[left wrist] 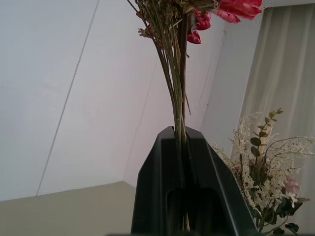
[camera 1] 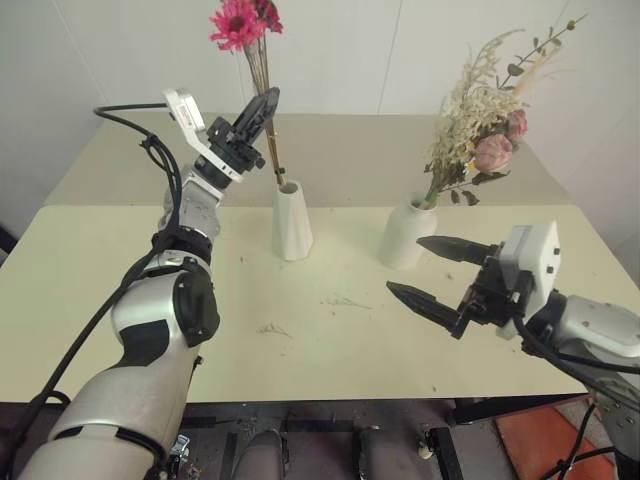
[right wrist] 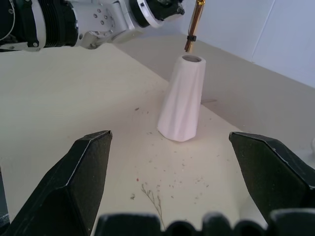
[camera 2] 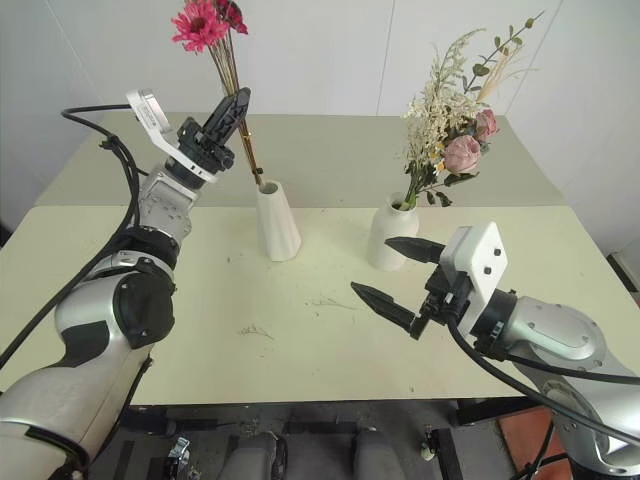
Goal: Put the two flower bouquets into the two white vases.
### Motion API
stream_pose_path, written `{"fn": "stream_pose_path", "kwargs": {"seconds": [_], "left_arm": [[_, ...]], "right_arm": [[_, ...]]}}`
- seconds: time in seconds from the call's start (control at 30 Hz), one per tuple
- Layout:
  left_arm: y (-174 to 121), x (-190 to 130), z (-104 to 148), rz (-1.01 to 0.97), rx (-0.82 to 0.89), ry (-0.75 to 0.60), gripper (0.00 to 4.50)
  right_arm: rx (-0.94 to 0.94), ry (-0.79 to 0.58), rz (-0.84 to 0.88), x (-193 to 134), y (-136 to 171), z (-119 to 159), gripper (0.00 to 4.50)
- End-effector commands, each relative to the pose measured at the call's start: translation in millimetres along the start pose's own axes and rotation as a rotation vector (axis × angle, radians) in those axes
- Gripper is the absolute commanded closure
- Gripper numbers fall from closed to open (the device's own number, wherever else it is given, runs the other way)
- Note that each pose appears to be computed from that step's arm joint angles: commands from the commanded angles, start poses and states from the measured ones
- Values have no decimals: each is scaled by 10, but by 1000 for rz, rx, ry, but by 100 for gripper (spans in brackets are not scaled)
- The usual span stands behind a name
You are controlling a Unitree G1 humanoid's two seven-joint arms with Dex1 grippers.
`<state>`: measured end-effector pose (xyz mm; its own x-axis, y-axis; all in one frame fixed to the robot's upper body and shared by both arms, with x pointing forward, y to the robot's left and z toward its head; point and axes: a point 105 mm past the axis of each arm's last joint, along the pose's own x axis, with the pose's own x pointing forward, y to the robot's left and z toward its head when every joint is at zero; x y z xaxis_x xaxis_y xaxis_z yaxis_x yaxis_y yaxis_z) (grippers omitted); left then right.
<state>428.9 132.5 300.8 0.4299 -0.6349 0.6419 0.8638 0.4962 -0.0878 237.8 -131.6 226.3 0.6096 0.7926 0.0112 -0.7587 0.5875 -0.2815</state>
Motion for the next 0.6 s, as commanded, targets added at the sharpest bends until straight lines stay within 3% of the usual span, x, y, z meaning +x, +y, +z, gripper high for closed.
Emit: {"fn": "stream_pose_path", "kwargs": {"seconds": [0.03, 0.33, 0.6], "left_arm": [[-40, 118, 96, -10, 17, -47, 448], [-70, 84, -191, 2, 28, 31, 448], [-49, 56, -150, -3, 40, 48, 448]], "right_arm": [[-38, -19, -13, -51, 25, 117, 0], [-24, -16, -46, -156, 47, 173, 0], [-11, -6, -59, -195, 58, 181, 0]]}}
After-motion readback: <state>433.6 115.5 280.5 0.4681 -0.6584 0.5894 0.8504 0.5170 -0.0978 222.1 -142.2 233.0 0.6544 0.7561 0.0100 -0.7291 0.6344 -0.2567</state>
